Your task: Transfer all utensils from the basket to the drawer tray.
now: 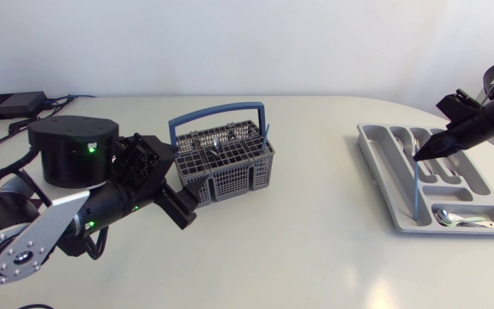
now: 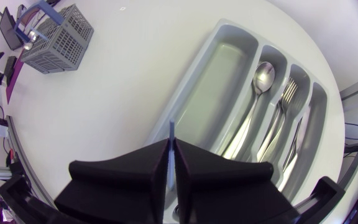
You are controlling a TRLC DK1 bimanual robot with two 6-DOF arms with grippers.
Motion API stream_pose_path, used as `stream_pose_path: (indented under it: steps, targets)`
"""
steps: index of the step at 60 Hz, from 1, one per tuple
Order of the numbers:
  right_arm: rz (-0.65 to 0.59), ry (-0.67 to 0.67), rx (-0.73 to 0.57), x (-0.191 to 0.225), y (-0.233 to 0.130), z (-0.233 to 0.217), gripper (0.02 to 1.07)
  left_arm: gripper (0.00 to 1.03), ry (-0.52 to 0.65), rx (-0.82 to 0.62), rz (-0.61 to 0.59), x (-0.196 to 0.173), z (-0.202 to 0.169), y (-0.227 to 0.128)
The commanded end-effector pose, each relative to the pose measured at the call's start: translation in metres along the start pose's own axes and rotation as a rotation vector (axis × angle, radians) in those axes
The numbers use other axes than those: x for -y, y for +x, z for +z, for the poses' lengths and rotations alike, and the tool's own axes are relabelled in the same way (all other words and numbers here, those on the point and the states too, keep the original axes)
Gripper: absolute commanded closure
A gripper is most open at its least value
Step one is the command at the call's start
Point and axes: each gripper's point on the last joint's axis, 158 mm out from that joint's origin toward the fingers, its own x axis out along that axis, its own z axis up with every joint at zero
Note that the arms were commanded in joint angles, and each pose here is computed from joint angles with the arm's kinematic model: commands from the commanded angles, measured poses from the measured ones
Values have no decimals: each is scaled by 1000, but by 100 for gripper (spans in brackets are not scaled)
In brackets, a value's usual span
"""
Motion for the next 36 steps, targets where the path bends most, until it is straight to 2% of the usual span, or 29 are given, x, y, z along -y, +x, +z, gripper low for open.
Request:
stream_pose_path:
  steps: [1,5,13,17,19,29,36]
  targets:
    - [2,43,-2,14,19,10,90,10,-12,-5,-4,2,-4,-2]
    - [-7,64,10,27,32,19,79,10,-13,-6,-5,2,-4,-2]
    - [-5,91,32,40,47,34,79,10,-12,-7,-2,1,-6,-3]
    - [-17,93,48,44,50,41,62,10,-13,-12,1,0,-8,-3]
    - [-19,85,55,42,50,44,58,10,-14,-13,3,-1,-9,-3]
    - [6,1,132,-1,33,72,58,10,-29,-38,24,-9,-21,-3]
    - [59,-85,178,-57,30,93,57,10,-44,-41,21,-12,-25,-3]
